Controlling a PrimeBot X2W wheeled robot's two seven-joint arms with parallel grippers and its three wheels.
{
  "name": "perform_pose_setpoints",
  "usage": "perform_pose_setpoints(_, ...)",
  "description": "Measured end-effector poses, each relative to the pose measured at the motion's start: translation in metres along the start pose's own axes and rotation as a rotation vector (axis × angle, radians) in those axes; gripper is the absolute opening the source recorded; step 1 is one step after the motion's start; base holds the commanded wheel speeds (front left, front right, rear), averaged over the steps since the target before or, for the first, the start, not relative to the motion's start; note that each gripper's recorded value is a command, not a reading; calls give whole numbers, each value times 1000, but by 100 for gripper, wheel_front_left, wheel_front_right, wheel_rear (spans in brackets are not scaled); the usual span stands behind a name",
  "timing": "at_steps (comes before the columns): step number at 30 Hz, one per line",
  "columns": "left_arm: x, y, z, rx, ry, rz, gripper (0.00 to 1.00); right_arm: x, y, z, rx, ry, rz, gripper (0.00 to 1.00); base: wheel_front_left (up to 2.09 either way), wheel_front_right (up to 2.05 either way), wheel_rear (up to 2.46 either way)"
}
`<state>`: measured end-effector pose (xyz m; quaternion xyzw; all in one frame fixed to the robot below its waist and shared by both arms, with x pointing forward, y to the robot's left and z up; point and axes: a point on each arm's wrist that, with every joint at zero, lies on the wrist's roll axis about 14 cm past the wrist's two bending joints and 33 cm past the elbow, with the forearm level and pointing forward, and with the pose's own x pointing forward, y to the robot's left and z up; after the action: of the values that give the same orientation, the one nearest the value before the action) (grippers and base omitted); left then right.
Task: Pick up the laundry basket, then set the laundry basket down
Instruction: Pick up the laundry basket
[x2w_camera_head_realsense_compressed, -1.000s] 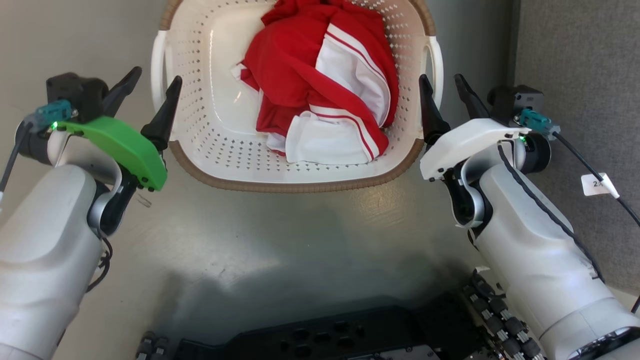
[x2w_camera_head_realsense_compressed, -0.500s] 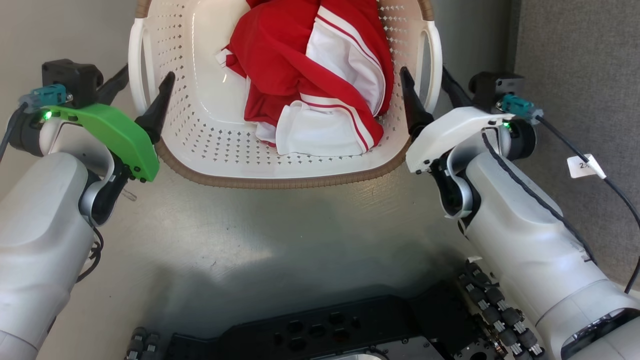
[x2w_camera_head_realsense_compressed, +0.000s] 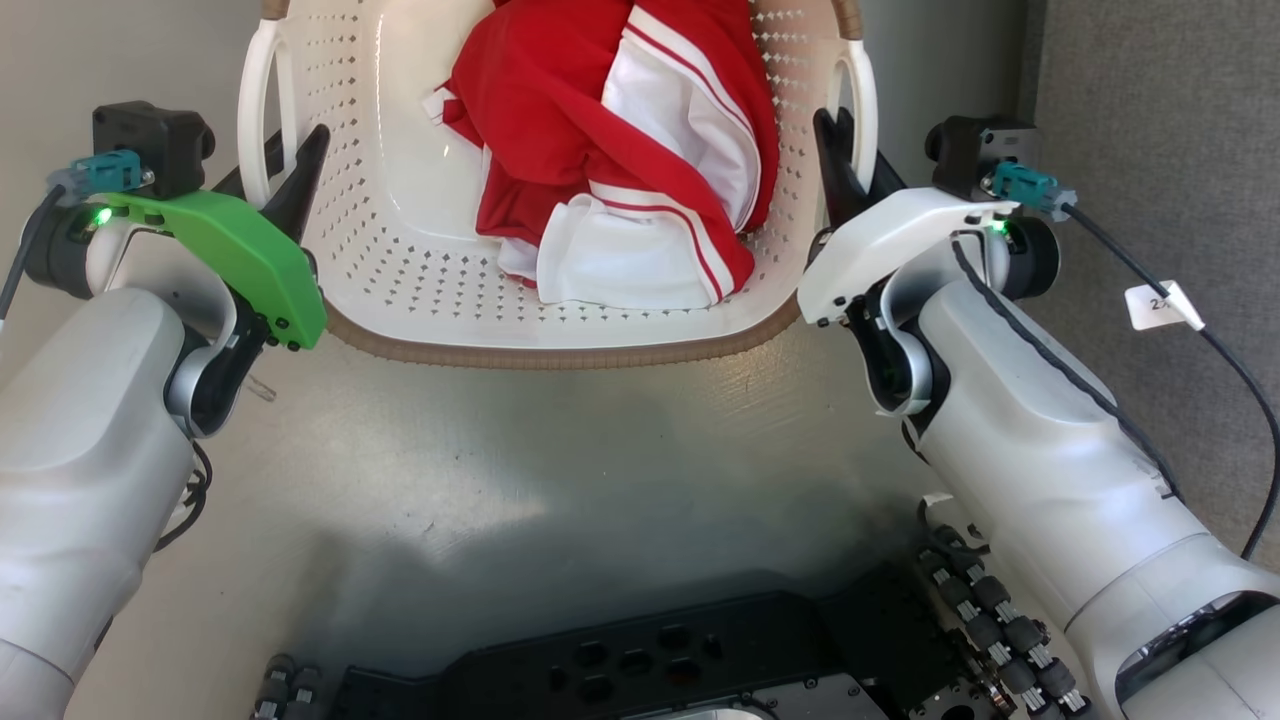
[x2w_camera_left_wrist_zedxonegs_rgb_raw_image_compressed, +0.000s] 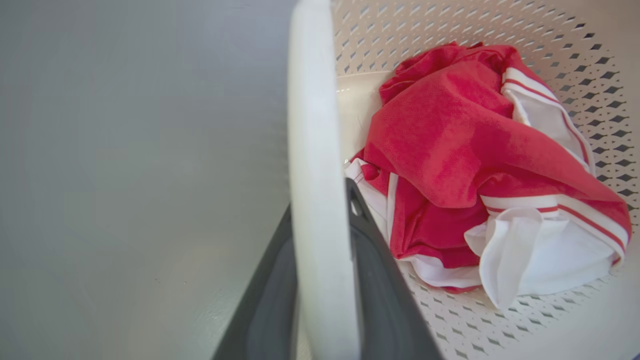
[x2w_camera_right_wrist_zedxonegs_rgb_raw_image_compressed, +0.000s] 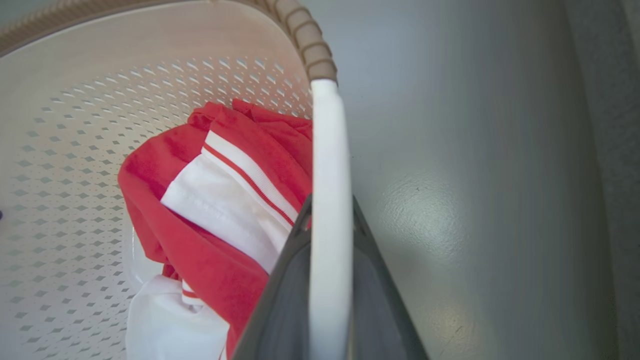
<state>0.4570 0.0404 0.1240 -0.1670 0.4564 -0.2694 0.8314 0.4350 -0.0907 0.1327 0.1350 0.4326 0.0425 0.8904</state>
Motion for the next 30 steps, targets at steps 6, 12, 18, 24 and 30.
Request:
perform_pose_setpoints(6,-4,0,1,7,4,8,0,-4,6,4,-7,-4,10,0,0,0,0)
perform_pose_setpoints(12,-12,-4,5,31,-1,12,0,-11,12,11,-34,-12,24,0,0,0,0)
perform_pose_setpoints(18,-24,-15,11,17,-2,19,0,-21,19,22,-58,-26,35,0,0,0,0)
perform_pose_setpoints(24,-42,-20,18,-1,-2,44,0,-36,32,31,-101,-35,67,0,0,0,0)
perform_pose_setpoints(30,-58,-32,40,-6,-35,55,0,-51,42,48,-113,-47,77,0,0,0,0)
